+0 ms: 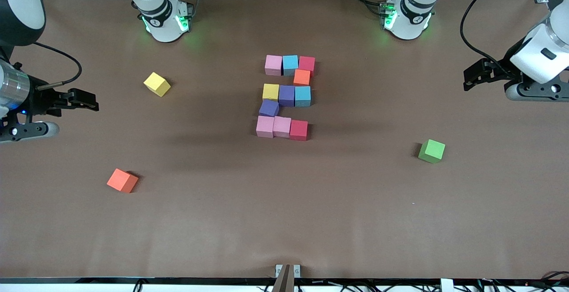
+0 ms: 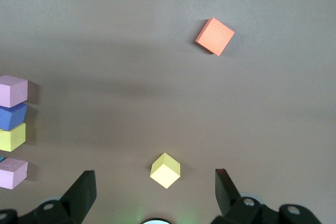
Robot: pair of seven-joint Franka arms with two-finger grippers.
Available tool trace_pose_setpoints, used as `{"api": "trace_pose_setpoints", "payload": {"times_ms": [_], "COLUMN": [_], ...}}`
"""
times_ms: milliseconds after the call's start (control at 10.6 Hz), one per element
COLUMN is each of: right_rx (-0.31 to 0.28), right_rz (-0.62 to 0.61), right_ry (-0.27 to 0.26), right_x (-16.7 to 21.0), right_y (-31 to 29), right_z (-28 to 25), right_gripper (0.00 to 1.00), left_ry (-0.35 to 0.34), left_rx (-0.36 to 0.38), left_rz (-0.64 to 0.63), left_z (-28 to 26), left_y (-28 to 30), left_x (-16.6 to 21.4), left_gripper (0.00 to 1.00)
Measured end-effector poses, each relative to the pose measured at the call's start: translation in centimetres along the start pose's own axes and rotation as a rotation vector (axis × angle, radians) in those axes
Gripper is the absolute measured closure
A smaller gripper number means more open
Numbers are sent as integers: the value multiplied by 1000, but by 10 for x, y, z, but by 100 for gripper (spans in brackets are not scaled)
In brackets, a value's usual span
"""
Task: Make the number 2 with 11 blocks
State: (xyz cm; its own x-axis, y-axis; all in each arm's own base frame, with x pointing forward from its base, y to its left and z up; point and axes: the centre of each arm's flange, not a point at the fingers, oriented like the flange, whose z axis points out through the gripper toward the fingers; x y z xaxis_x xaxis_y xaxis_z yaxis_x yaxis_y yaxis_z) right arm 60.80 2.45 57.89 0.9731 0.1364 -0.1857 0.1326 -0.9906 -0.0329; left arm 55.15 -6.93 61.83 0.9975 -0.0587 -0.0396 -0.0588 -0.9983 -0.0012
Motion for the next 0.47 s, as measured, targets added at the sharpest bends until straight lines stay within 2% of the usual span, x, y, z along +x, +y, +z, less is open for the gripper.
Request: {"api": "trace_pose_setpoints", "payload": {"times_ms": [470], "right_rx": [0], "right_rz": [1], "right_ry": [-4], "right_x": [-1], "right_y": [0], "right_z": [0], "right_gripper": [0], "left_ry": [-5], "left_rx": [0], "left_rz": [0], "left_z": [0], "left_y": [0], "left_x": [-1], "left_gripper": [0]}}
